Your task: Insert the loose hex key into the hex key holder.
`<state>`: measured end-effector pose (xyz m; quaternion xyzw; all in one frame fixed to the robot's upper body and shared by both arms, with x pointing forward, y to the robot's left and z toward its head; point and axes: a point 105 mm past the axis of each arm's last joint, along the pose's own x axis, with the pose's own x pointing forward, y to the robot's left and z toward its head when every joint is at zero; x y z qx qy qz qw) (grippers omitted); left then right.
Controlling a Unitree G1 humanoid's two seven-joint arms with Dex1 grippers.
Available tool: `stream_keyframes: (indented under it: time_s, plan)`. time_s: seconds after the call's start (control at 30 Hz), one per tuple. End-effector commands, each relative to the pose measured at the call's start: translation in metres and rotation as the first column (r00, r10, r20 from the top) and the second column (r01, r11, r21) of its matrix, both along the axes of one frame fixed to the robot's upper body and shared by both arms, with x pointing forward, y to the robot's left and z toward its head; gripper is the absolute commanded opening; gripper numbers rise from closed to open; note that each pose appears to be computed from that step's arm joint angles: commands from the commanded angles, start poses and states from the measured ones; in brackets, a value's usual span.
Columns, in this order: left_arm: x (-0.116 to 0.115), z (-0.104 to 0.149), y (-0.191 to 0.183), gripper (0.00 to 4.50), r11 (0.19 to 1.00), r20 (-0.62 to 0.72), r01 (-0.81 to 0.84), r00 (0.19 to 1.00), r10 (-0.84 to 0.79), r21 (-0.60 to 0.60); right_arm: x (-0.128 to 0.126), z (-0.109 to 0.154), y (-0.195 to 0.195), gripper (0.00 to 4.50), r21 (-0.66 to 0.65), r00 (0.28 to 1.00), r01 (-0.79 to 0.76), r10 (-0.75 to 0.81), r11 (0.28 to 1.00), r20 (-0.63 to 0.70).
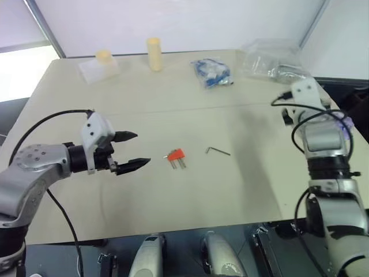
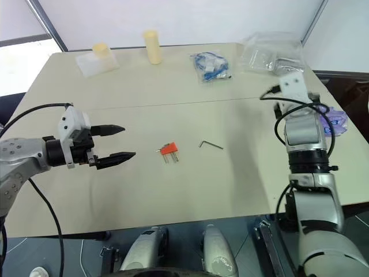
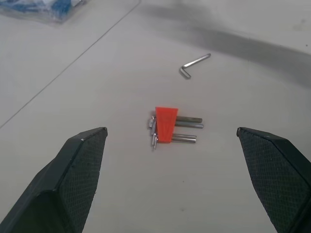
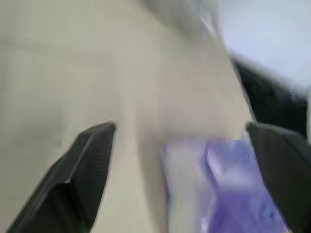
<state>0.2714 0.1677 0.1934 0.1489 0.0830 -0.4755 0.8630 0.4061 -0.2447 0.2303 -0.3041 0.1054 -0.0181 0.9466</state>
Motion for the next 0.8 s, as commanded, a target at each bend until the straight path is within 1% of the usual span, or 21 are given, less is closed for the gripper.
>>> stream_keyframes:
  time_s: [0.03,0.07,0.1,0.2,0.3,0.33,0.4,0.43,0.5,0.57,0.67,0.8]
  plan:
    - [-0.002,0.014,0.001,4.50,1.000,0.035,0.011,0.999,-0.010,-0.019,-0.036,0.013,0.098,4.46,-0.056,0.853,-0.521,0.519,0.852,-0.047]
    - [-0.001,0.014,0.002,4.50,1.000,0.034,0.011,0.999,-0.010,-0.020,-0.045,0.012,0.113,4.46,-0.067,0.798,-0.602,0.599,0.795,-0.061]
    - [0.000,0.015,0.002,4.50,1.000,0.033,0.010,0.999,-0.010,-0.019,-0.051,0.008,0.123,4.46,-0.055,0.756,-0.654,0.650,0.754,-0.083]
    - [0.001,0.017,0.002,4.50,0.999,0.034,0.016,0.999,-0.015,-0.029,-0.058,-0.006,0.137,4.46,-0.040,0.663,-0.745,0.733,0.666,-0.155]
    - [0.001,0.021,0.002,4.50,0.999,0.034,0.027,0.999,-0.025,-0.032,-0.079,-0.019,0.158,4.46,0.072,0.431,-0.888,0.878,0.453,-0.209]
    - [0.000,0.022,0.003,4.50,0.999,0.033,0.028,0.999,-0.027,-0.030,-0.082,-0.020,0.161,4.46,0.082,0.381,-0.911,0.900,0.405,-0.209]
    - [-0.004,0.022,0.006,4.50,0.999,0.026,0.030,0.999,-0.030,-0.011,-0.074,-0.028,0.163,4.46,0.036,0.326,-0.938,0.915,0.344,-0.237]
    - [-0.006,0.023,0.008,4.50,1.000,0.022,0.028,0.999,-0.028,0.000,-0.068,-0.034,0.163,4.46,0.019,0.308,-0.946,0.915,0.324,-0.263]
    - [-0.009,0.022,0.011,4.50,1.000,0.010,0.023,1.000,-0.023,0.018,-0.052,-0.048,0.160,4.46,0.024,0.309,-0.942,0.893,0.335,-0.328]
    - [-0.015,0.019,0.013,4.50,0.999,-0.012,0.030,0.999,-0.030,0.036,-0.041,-0.058,0.161,4.46,0.002,0.289,-0.950,0.880,0.313,-0.378]
    - [-0.024,0.015,0.016,4.50,0.997,-0.037,0.037,0.999,-0.034,0.068,-0.027,-0.067,0.167,4.46,0.008,0.262,-0.957,0.879,0.289,-0.398]
    - [-0.026,0.013,0.021,4.50,0.996,-0.039,0.018,0.999,-0.014,0.086,-0.015,-0.074,0.177,4.46,0.018,0.237,-0.964,0.884,0.267,-0.402]
